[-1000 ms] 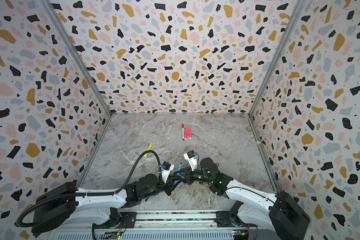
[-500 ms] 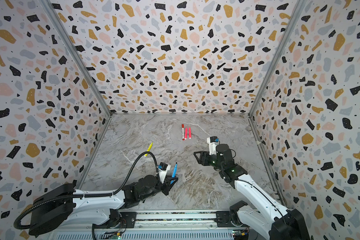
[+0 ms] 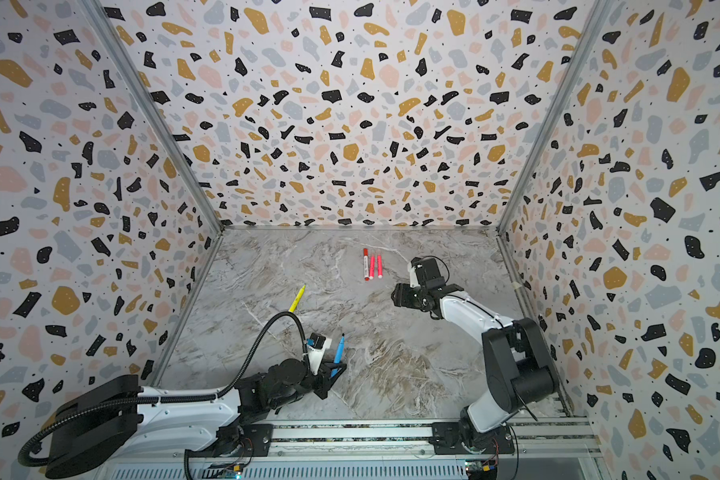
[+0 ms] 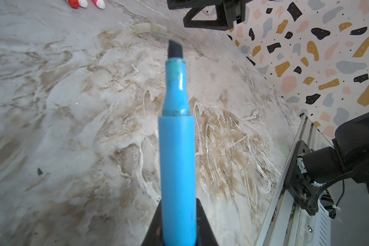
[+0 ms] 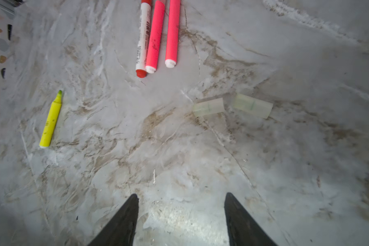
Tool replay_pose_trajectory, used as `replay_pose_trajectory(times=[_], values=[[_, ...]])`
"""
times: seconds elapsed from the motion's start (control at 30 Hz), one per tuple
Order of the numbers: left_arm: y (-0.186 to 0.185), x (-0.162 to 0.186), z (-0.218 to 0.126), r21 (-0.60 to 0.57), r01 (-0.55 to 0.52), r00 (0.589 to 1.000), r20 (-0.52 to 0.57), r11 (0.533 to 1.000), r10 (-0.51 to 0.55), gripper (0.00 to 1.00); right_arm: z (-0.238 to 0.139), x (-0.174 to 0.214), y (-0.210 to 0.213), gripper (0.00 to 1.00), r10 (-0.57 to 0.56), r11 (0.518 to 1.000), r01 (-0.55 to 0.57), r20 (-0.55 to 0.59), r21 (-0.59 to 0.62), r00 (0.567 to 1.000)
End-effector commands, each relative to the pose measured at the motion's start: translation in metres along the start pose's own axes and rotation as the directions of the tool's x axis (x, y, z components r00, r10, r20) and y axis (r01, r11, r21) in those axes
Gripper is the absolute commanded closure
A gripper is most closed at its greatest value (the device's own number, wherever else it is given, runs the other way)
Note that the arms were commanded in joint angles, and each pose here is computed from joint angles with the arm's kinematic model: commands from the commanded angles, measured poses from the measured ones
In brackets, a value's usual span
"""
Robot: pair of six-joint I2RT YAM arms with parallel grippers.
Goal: Insert the pens into the pen caps
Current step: 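Move the right gripper to the clear cap near the markers and grasp it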
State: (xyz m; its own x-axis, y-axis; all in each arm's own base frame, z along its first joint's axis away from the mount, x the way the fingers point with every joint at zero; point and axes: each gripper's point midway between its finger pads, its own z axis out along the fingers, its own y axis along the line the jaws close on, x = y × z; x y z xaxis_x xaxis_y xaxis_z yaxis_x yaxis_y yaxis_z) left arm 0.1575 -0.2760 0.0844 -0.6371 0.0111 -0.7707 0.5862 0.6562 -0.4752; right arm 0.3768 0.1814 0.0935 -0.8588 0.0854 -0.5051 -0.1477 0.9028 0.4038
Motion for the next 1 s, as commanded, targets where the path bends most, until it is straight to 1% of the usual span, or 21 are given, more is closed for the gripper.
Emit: replay_pose_trajectory(times=[0.0, 0.1, 0.2, 0.3, 0.53, 0.8, 0.97], values=[[-0.004, -0.008, -0.005, 0.023, 0.03, 0.998, 0.05, 0.999, -0.031, 1.0, 0.012, -0.016, -0.004, 0.34, 0.004, 1.0, -0.004, -0.013, 0.029, 1.0], [-0.002, -0.007, -0.007, 0.021, 0.038, 0.998, 0.057, 0.999, -0.039, 1.0, 0.03, -0.02, -0.002, 0.35, 0.033, 0.999, -0.032, -0.043, 0.019, 0.999], [0.001, -0.006, -0.01, 0.017, 0.045, 0.997, 0.064, 0.999, -0.046, 1.0, 0.042, -0.025, -0.009, 0.34, 0.071, 0.996, -0.069, -0.037, 0.054, 0.997], [0.002, -0.007, -0.012, 0.014, 0.05, 0.996, 0.072, 0.999, -0.051, 1.0, 0.051, -0.029, -0.011, 0.34, 0.099, 0.993, -0.096, -0.033, 0.061, 0.995], [0.007, -0.005, -0.017, 0.001, 0.049, 0.996, 0.081, 0.999, -0.049, 1.0, 0.071, -0.036, -0.013, 0.34, 0.125, 0.99, -0.121, -0.052, 0.074, 0.991], [0.011, -0.007, -0.021, -0.014, 0.05, 0.994, 0.095, 0.999, -0.049, 1.0, 0.093, -0.038, -0.006, 0.35, 0.105, 0.993, -0.099, -0.098, 0.066, 0.99], [0.012, -0.008, -0.023, -0.022, 0.051, 0.994, 0.1, 0.998, -0.048, 1.0, 0.1, -0.035, -0.005, 0.38, 0.053, 0.993, -0.04, -0.112, 0.115, 0.992]])
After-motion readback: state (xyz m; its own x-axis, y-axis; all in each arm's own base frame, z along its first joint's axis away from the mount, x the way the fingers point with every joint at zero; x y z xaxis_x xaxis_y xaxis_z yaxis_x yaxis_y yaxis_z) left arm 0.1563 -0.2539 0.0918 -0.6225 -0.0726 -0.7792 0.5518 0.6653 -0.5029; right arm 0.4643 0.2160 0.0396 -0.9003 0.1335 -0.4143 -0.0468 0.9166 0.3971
